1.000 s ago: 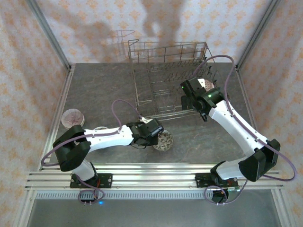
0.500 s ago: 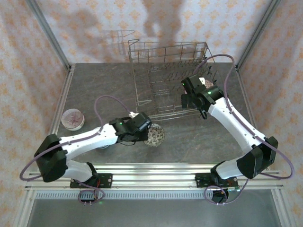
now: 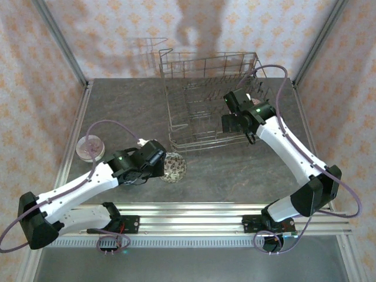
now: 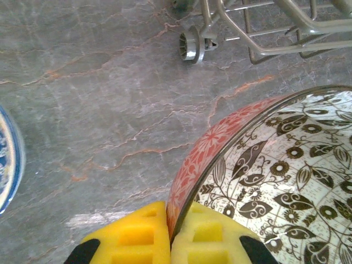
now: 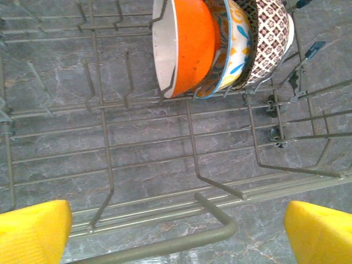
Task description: Load the bowls into the dish rack
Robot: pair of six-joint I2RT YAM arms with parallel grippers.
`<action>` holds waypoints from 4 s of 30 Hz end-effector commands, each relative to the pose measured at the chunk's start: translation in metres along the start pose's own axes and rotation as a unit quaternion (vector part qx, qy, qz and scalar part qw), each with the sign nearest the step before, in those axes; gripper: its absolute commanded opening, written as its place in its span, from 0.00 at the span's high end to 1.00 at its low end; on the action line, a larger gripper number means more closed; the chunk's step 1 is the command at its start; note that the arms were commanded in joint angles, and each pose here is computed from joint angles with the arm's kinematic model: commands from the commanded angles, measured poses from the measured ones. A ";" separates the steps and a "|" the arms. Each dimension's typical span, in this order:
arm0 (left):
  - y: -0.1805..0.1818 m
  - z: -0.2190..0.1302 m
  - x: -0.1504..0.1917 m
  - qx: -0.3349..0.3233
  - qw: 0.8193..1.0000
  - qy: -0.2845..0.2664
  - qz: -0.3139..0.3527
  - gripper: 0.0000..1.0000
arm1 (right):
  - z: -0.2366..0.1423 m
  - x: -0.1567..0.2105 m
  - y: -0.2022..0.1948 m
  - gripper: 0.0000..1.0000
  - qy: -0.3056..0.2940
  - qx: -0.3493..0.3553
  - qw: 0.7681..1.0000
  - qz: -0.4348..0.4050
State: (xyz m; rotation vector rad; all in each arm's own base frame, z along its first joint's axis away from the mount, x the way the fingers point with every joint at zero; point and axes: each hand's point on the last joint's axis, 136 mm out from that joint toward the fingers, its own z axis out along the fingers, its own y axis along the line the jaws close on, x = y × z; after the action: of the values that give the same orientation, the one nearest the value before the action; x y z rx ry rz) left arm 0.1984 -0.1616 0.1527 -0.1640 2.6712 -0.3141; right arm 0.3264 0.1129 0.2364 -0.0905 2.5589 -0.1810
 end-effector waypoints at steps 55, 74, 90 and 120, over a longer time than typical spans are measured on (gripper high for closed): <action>-0.188 -0.023 -0.219 0.158 0.977 -0.118 0.083 1.00 | -0.034 -0.053 0.034 0.76 0.033 -0.095 0.994 0.041; -0.182 -0.033 -0.214 0.160 0.976 -0.120 0.085 0.69 | -0.032 -0.060 0.034 1.00 0.032 -0.088 0.994 0.063; -0.093 -0.070 -0.237 0.117 0.979 -0.164 0.026 0.48 | -0.029 -0.091 -0.034 1.00 -0.054 0.119 0.986 0.105; 0.012 0.088 -0.138 0.083 0.993 0.033 -0.072 0.52 | -0.001 -0.103 -0.036 1.00 -0.098 0.424 0.900 0.001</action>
State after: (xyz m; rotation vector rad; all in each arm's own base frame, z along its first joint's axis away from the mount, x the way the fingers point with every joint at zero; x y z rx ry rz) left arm 0.3581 -0.1349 0.1314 -0.3220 2.6981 -0.5347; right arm 0.4263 0.1054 0.2670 0.2654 2.1772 -1.0324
